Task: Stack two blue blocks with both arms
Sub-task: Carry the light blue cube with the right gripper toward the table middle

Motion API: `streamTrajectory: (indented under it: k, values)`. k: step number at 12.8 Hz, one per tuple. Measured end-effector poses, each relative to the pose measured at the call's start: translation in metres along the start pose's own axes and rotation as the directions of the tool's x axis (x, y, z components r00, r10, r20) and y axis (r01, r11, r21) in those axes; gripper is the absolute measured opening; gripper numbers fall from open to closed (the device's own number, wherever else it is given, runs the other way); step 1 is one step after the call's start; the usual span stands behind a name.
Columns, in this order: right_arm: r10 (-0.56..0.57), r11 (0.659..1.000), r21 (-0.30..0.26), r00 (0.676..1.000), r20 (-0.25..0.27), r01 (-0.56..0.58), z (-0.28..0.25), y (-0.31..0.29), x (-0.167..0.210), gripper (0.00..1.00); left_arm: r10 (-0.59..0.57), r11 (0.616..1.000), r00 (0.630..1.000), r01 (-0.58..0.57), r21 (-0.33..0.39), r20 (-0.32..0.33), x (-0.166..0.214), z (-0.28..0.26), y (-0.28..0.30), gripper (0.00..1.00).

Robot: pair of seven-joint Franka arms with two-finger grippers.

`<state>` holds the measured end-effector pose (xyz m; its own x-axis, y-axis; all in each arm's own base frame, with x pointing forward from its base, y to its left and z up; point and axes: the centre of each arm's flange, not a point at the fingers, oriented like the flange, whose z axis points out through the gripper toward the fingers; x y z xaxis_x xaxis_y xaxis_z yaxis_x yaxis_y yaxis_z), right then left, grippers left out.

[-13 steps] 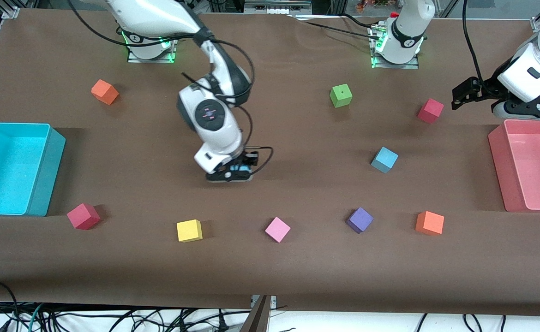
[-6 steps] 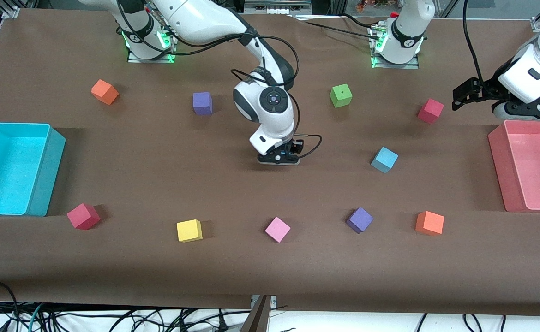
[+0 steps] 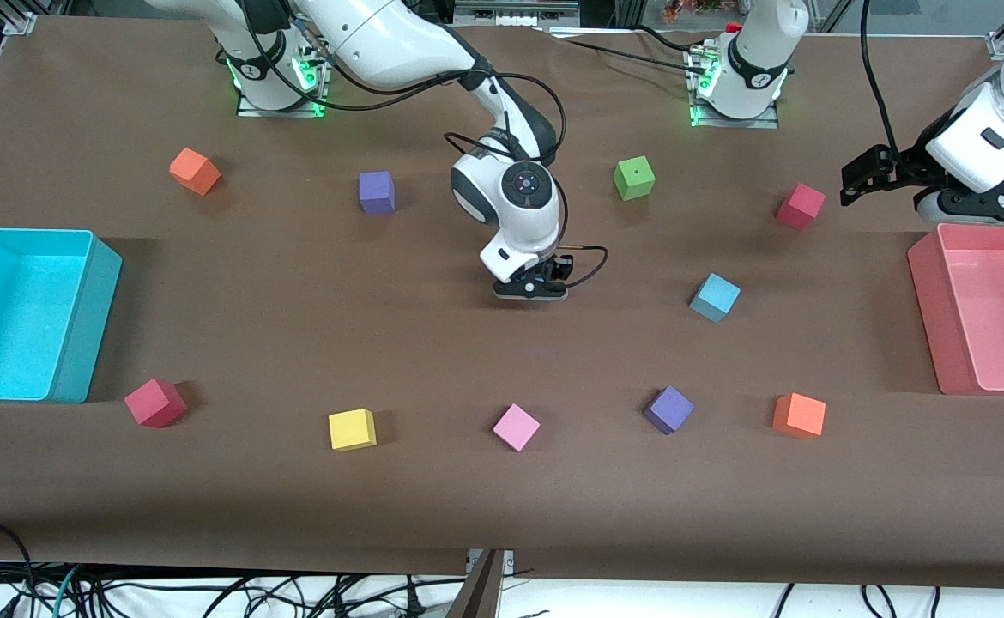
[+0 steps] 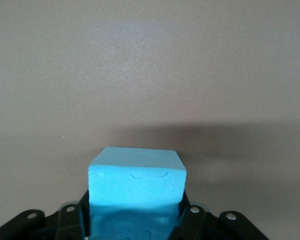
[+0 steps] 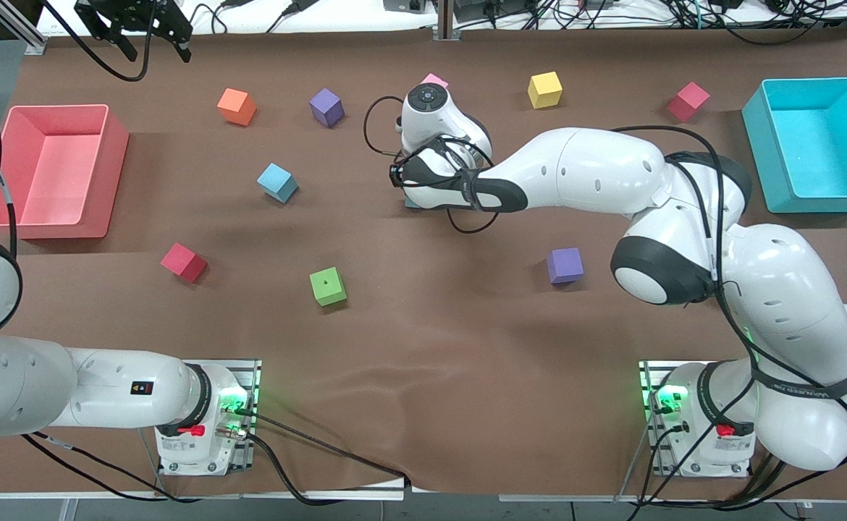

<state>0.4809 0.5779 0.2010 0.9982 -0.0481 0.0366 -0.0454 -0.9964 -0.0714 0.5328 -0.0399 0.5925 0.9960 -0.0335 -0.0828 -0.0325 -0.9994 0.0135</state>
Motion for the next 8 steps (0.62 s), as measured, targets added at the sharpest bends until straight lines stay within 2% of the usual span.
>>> streamTrajectory:
  k: [2,3,4,7,8]
  values:
    - [-0.047,0.998,-0.032,0.998,-0.039,0.046,0.000,0.001,0.001,0.88,0.000,1.000,1.000,0.000,0.000,0.009,-0.001,0.001,0.000,1.00]
    - [-0.057,0.998,-0.034,0.997,-0.050,0.055,-0.003,-0.001,0.002,0.96,0.000,1.000,1.000,0.000,0.001,0.021,-0.002,0.002,0.000,1.00]
    - [-0.060,0.998,-0.033,0.997,-0.056,0.058,-0.009,-0.003,0.004,1.00,0.000,1.000,0.999,0.000,0.001,0.032,-0.003,0.004,0.000,1.00]
    - [-0.071,0.996,-0.056,0.996,-0.051,0.068,-0.045,-0.013,0.016,1.00,-0.011,1.000,0.999,0.011,0.000,0.048,-0.001,0.008,-0.006,1.00]
    - [-0.105,0.992,-0.070,0.993,-0.047,0.102,-0.062,-0.012,0.023,1.00,-0.015,1.000,0.998,0.015,0.000,0.054,0.001,0.011,-0.008,1.00]
